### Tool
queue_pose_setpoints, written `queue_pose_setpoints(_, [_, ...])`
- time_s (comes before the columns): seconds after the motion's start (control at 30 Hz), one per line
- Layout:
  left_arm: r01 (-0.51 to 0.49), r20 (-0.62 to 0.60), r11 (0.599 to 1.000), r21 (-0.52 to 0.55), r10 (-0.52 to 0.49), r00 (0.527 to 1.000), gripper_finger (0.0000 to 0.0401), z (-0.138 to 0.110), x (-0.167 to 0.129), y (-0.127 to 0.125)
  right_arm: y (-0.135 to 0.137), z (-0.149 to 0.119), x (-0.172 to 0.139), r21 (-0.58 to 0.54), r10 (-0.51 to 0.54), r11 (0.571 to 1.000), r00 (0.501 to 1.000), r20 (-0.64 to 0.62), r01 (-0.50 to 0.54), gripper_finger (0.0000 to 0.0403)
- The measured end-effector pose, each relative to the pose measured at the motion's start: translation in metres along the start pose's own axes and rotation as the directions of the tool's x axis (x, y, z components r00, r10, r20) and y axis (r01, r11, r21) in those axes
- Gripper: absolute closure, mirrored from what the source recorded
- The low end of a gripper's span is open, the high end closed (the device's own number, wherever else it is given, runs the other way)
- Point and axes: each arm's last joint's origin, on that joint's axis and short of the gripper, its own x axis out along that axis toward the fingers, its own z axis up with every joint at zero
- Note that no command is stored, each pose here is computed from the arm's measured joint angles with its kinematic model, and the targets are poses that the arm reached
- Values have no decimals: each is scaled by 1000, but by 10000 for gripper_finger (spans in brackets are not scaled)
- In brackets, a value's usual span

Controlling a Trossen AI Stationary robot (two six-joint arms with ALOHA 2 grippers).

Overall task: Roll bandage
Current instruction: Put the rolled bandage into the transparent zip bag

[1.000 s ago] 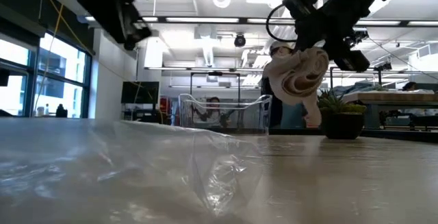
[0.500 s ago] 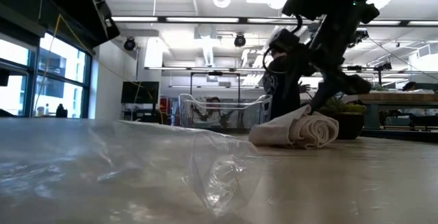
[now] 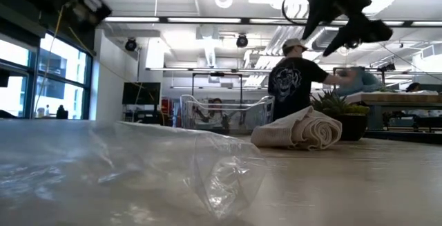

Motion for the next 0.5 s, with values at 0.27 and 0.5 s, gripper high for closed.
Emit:
queue_pose_setpoints(0.27, [3, -119, 878, -478, -68, 990, 269, -8, 69, 3, 2, -43, -2, -61, -51, 997, 998, -26, 49, 187])
queue_pose_setpoints(0.5, [-43, -122, 665, -746, -74, 990, 223, -13, 97, 6, 1, -71, 3, -167, -101, 982, 992, -77, 87, 187])
